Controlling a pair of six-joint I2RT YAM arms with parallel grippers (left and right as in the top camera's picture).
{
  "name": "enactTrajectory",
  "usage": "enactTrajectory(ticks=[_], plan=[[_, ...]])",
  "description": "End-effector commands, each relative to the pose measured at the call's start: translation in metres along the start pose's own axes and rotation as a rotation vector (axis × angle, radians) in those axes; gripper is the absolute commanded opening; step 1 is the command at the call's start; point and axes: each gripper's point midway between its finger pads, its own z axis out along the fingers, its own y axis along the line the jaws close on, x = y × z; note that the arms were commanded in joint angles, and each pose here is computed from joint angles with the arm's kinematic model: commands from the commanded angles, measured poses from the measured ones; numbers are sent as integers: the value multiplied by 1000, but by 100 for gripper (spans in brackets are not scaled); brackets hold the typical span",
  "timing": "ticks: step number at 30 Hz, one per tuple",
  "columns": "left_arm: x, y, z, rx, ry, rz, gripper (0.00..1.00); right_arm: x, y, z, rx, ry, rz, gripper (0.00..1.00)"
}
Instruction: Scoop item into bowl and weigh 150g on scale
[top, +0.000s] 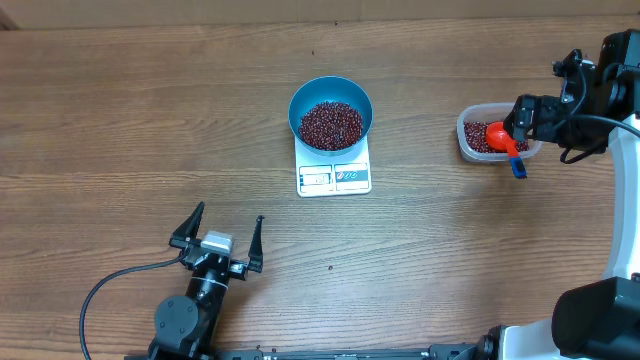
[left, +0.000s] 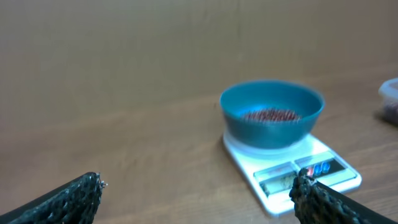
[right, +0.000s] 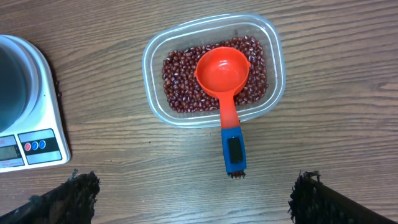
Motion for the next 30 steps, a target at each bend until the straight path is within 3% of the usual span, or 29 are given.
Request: enactTrajectory(ticks=[1,13,24,30], plan=[[9,11,-1,-58,29,-56,100,-6,1,-7,1,-29,-13,100],[9,13,-1,-66,32,-5,100,-6,1,-7,1,-30,-13,100],[14,58,-6,-237,42,-82,99,-6,1,-7,1,-29,-13,100],[14,61,-7,-252,44,-74,99,-6,1,-7,1,-29,-13,100]])
